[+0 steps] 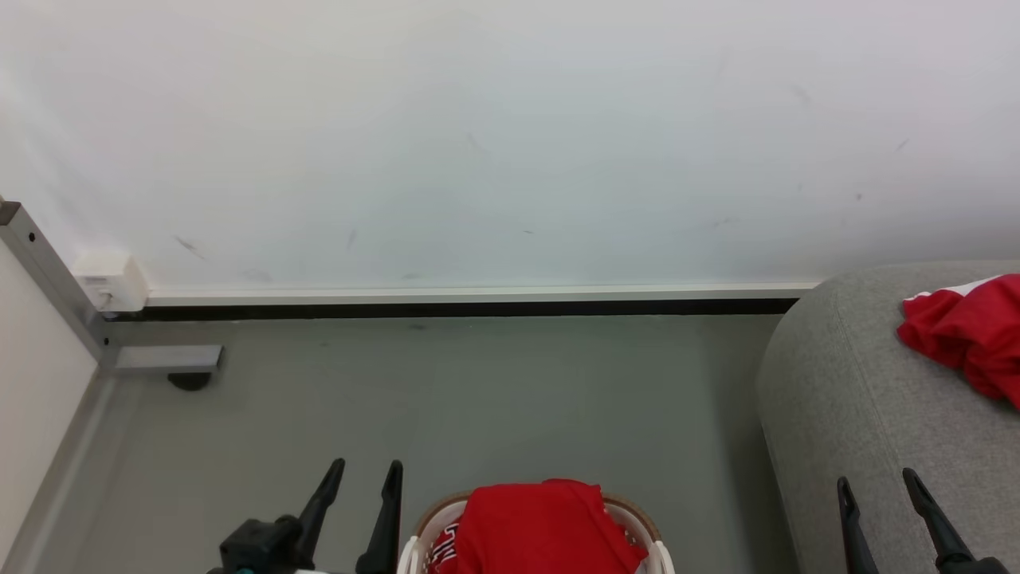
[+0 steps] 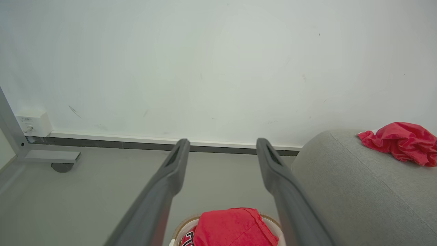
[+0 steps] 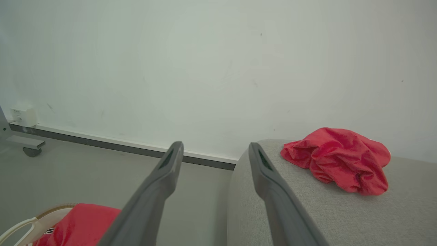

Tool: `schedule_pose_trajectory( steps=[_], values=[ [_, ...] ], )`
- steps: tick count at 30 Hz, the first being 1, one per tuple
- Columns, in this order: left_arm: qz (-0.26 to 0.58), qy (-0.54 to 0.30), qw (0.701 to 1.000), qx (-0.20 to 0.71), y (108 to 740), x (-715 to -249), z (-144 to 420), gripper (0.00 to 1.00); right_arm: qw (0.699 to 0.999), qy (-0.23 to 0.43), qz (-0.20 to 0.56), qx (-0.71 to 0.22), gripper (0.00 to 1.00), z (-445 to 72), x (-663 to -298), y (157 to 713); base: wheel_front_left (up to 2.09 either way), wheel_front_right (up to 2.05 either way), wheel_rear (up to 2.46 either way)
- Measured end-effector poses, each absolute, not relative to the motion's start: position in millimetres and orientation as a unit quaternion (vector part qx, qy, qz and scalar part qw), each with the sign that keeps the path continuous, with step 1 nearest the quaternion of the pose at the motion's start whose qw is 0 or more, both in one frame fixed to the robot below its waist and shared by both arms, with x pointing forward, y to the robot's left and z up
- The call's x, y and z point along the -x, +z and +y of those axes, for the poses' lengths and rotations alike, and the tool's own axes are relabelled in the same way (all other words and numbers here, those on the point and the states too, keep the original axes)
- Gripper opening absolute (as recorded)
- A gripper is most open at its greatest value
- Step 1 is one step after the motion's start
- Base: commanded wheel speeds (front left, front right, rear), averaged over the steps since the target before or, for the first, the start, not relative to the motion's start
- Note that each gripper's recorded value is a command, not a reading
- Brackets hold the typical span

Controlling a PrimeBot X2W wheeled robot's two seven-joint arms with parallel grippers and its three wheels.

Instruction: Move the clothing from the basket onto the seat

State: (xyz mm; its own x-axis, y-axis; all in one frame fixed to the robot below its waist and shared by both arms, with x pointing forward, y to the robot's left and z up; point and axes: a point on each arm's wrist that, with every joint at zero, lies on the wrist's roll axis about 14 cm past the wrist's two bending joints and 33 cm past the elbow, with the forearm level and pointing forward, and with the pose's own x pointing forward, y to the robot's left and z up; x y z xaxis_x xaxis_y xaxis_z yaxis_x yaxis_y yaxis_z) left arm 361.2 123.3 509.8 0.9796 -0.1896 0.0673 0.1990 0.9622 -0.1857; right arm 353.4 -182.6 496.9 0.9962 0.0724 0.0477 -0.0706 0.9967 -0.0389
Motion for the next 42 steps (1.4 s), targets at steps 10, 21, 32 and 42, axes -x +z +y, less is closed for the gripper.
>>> schedule_pose_trajectory(
  steps=[10,21,32,42],
  values=[
    [-0.032,-0.1,0.99,0.097,510,-356,122,1.0,0.999,0.041,-0.018,-0.004,1.0,-176,-348,492,0.0,0.0,0.0],
    [-0.026,-0.114,0.989,0.093,504,-359,115,1.0,0.999,0.037,-0.012,-0.01,1.0,-178,-346,488,0.0,0.0,0.0],
    [-0.01,-0.161,0.984,0.071,497,-374,89,1.0,0.999,0.03,-0.011,-0.018,1.0,-181,-350,487,0.0,0.0,0.0],
    [0.093,-0.247,0.964,0.009,451,-411,35,1.0,0.999,0.017,-0.012,-0.025,1.0,-190,-376,487,0.0,0.0,0.0]
  ],
)
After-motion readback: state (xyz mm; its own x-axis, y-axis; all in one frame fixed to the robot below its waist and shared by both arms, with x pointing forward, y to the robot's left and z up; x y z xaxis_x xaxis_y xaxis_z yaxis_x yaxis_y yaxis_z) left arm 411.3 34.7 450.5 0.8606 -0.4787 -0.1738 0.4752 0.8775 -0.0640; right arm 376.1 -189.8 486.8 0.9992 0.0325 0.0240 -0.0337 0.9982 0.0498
